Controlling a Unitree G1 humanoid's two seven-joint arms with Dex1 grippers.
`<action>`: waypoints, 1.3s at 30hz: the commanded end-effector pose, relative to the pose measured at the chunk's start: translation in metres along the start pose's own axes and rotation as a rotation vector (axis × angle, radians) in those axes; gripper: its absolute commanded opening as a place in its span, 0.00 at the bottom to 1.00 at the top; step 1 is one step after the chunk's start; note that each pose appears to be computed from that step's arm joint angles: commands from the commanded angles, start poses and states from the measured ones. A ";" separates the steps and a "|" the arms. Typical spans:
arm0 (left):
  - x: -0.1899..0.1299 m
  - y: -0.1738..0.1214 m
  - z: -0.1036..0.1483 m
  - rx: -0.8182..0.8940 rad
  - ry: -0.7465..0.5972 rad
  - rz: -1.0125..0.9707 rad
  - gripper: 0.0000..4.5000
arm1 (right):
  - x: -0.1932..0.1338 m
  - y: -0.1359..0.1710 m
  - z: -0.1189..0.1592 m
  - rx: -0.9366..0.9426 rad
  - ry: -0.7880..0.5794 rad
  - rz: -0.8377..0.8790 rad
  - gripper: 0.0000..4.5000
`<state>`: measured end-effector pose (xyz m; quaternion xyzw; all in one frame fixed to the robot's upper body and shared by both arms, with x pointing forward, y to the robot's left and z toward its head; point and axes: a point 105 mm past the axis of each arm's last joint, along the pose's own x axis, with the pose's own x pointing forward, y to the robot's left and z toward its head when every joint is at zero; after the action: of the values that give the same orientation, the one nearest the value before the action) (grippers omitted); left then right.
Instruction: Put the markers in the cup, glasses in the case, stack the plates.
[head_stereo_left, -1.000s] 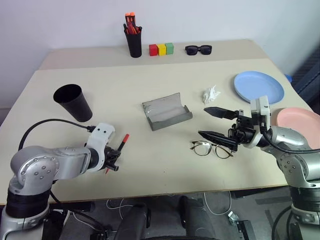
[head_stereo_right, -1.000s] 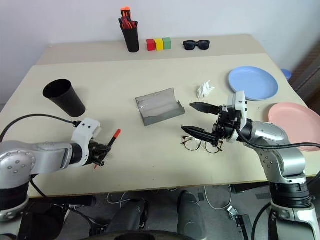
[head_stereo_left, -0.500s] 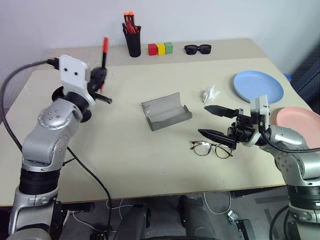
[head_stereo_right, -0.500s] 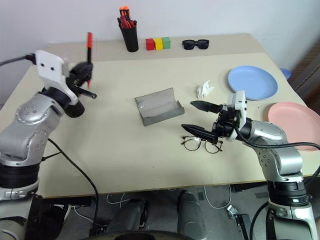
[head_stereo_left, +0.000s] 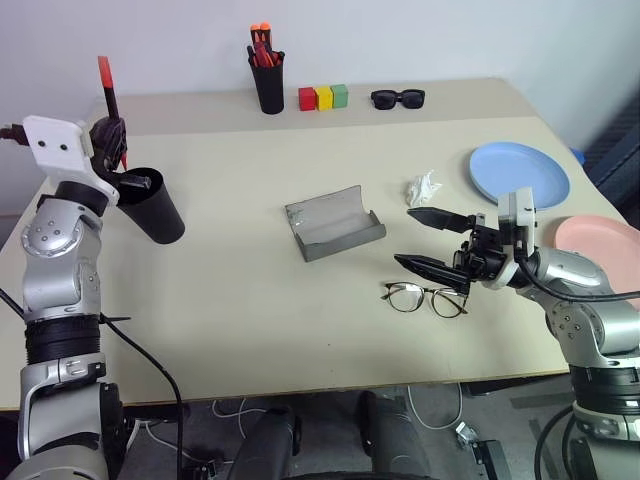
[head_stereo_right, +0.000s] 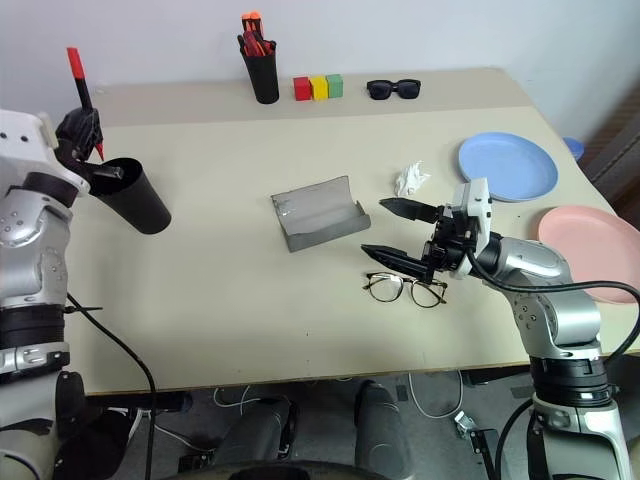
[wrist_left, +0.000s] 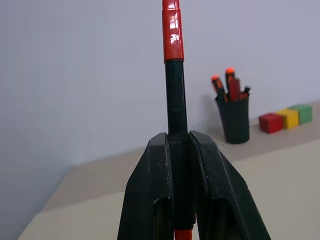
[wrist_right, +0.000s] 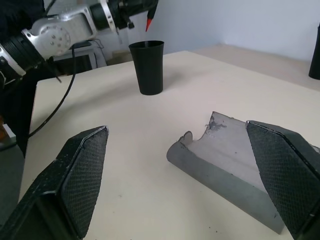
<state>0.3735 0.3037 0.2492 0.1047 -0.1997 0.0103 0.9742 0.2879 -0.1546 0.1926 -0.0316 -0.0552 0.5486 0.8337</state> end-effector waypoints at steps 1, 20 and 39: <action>-0.003 0.002 0.003 0.004 -0.039 0.027 0.01 | 0.000 0.000 0.012 -0.052 -0.022 0.007 1.00; -0.015 -0.062 0.033 -0.201 -0.107 -0.320 0.99 | 0.000 -0.002 0.014 -0.062 -0.025 0.001 1.00; -0.039 -0.304 -0.034 -0.338 0.384 -1.226 0.99 | -0.013 -0.008 0.017 -0.099 0.002 -0.070 1.00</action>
<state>0.3687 0.0185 0.1336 0.0153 0.0903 -0.5477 0.8317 0.2936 -0.1698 0.1941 -0.0548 -0.0504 0.5203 0.8507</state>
